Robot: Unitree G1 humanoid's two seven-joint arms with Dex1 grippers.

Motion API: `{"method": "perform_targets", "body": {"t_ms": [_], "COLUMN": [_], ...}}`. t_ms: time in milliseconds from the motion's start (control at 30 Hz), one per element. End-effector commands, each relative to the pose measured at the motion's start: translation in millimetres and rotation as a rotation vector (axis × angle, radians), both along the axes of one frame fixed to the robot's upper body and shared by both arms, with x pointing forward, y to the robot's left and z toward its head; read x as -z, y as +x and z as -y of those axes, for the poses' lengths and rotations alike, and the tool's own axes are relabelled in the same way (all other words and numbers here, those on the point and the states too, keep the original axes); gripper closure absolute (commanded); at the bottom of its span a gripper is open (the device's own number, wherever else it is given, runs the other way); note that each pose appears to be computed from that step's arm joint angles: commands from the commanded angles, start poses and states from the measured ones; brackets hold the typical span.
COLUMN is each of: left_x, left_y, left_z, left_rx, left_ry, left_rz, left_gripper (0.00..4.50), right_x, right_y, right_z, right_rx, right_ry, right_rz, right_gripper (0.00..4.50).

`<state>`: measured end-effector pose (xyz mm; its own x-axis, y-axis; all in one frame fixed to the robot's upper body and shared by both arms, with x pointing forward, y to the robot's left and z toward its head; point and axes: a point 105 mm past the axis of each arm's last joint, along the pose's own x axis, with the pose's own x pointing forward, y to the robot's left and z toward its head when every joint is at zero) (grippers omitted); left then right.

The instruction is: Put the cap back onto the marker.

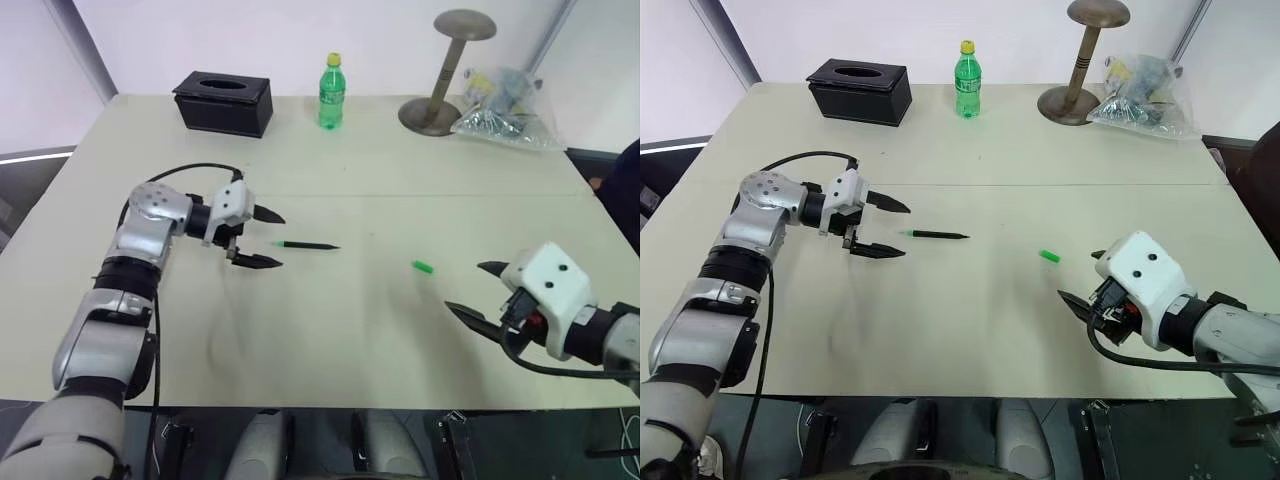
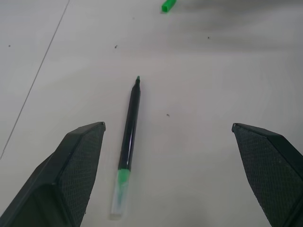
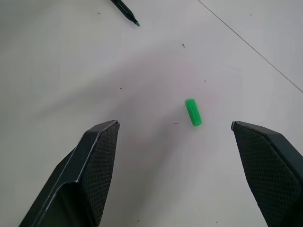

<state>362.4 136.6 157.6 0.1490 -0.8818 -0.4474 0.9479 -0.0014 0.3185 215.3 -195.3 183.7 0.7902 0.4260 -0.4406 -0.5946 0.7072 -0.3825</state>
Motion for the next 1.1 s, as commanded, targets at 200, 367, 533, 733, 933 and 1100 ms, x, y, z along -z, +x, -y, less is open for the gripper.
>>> {"method": "perform_targets", "body": {"t_ms": [200, 367, 533, 733, 933, 1100], "left_x": [-5, -2, 3, 17, 29, 40], "left_y": [1, 6, 17, 26, 32, 38], "left_z": [-3, -5, 3, 26, 45, 46], "left_rx": [0.003, -0.022, -0.055, -0.054, -0.065, -0.119], "left_ry": [0.006, 0.003, -0.037, 0.006, 0.070, 0.123], "left_rz": [0.034, 0.049, -0.002, -0.009, 0.016, 0.017], "left_gripper": [0.00, 0.00, 0.00, 0.00, 0.00, 0.00], "right_x": [-5, -4, -3, -2, -1, 1], "right_y": [-2, -2, 0, 3, 3, 3], "right_z": [-6, -7, -7, -7, -6, -6], "right_rx": [-0.015, -0.007, 0.008, 0.030, 0.056, 0.072], "right_ry": [-0.013, -0.014, -0.015, -0.011, -0.010, -0.004], "right_rz": [0.032, 0.037, 0.046, 0.064, 0.078, 0.087], "right_gripper": [0.63, 0.63, 0.63, 0.63, 0.63, 0.63]}}
